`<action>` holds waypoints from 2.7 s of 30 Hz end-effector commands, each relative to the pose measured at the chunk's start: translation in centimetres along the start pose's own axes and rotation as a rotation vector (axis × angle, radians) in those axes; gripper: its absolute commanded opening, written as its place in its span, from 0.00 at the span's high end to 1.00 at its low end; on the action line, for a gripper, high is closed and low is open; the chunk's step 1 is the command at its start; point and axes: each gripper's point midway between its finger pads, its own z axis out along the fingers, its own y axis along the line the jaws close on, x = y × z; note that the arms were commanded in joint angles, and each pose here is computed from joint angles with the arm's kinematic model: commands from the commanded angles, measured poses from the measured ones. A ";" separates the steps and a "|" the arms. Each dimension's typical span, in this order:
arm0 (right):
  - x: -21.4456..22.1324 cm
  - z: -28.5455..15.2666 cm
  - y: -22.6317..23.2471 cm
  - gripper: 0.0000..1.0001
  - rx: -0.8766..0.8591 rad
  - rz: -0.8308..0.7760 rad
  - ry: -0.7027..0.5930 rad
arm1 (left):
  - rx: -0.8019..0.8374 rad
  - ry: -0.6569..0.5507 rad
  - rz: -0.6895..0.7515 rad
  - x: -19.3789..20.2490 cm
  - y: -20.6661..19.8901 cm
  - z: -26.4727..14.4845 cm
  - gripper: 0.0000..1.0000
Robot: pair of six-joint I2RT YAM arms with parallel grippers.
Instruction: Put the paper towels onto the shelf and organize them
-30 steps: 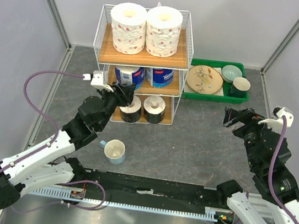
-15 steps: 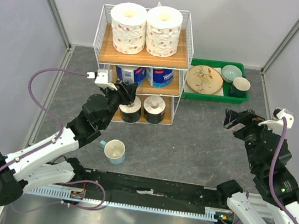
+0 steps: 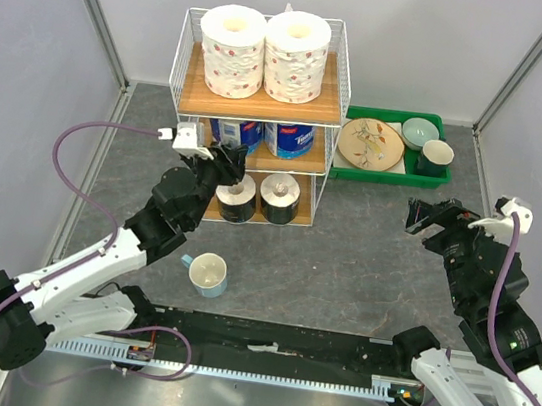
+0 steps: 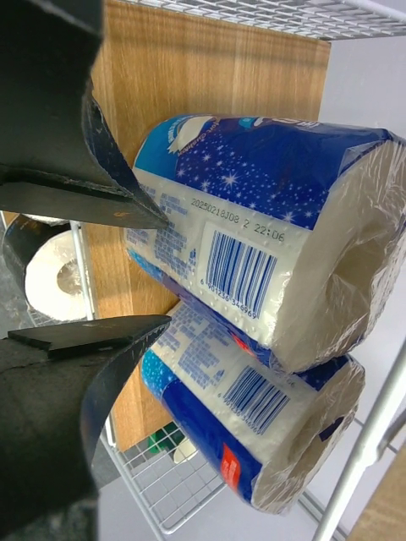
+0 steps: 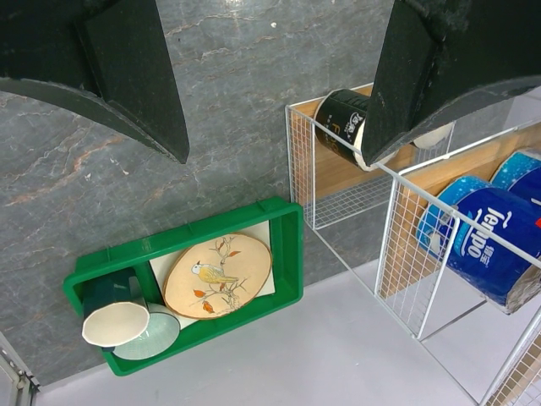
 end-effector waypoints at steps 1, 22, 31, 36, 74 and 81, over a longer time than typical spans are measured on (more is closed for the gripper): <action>-0.2 -0.2 -0.3 0.09 0.010 -0.008 -0.016 | -0.006 -0.087 -0.007 -3.1 -0.5 0.7 0.48; 0.3 -0.2 -0.9 0.09 0.030 -0.017 -0.008 | 0.030 -0.108 -0.049 -4.9 -0.6 -1.2 0.45; 0.9 0.2 -0.8 0.09 0.026 -0.016 0.010 | 0.090 -0.116 -0.105 -7.5 -0.6 -5.0 0.43; 2.2 0.6 -0.9 0.09 0.023 -0.018 0.046 | 0.034 -0.060 -0.103 -5.9 1.7 -7.1 0.43; 22.2 5.3 7.2 0.21 -0.305 0.254 0.430 | -0.055 0.341 -0.242 13.6 8.0 -11.0 0.44; 25.1 6.5 8.5 0.21 -0.288 0.253 0.456 | -0.054 0.291 -0.255 13.4 8.1 -10.3 0.44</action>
